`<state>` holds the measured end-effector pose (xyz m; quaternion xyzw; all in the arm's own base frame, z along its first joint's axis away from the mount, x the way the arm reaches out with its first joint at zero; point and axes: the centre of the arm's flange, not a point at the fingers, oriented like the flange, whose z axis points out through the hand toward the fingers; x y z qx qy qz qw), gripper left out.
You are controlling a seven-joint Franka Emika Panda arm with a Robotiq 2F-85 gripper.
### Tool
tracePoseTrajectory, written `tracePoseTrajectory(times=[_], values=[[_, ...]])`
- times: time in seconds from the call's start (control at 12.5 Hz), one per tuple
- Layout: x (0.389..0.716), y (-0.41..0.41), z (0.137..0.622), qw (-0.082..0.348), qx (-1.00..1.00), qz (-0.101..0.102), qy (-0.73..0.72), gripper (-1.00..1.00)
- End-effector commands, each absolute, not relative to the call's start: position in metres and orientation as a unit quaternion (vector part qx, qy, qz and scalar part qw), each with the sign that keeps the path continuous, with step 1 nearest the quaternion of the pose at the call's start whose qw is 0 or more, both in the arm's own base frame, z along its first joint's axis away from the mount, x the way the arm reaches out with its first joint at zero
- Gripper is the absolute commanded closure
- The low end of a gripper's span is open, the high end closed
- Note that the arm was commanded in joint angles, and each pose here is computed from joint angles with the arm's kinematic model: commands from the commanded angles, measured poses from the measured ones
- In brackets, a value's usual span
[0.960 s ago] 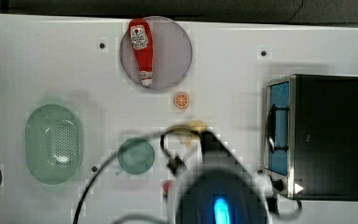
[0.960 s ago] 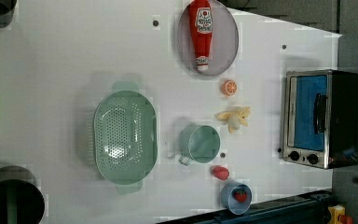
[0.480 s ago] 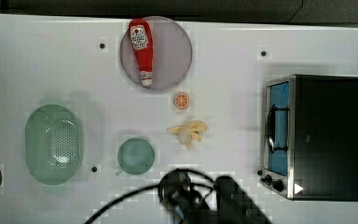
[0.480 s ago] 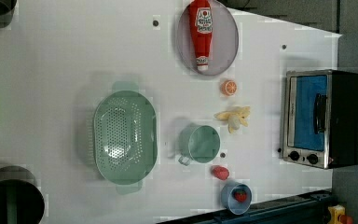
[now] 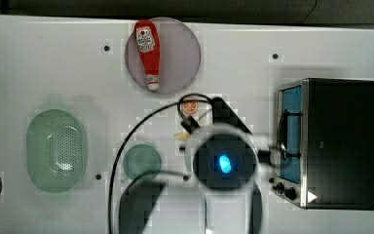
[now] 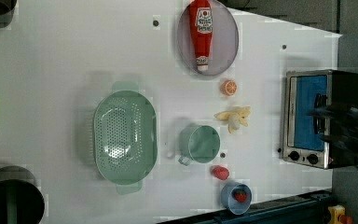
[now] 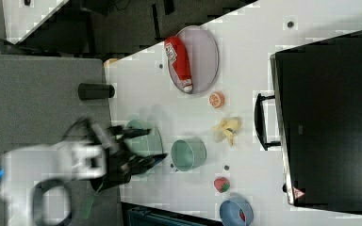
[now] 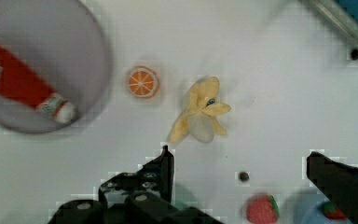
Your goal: Pick banana from table and place on oven.
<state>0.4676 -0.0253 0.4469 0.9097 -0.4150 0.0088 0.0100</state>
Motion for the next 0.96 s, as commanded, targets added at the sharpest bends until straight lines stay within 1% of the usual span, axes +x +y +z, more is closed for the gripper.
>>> tracePoseTrajectory(times=[0.08,0.4,0.64,0.96], values=[[0.473,-0.025,0.383,0.012,0.902,-0.009,-0.431,-1.00],[0.490,-0.027,0.290,0.013,0.902,-0.006,-0.431,-1.00],[0.485,-0.028,0.229,0.015,0.902,-0.009,-0.432,-1.00],[0.478,-0.027,0.177,0.016,0.903,-0.009,-0.430,-1.00]])
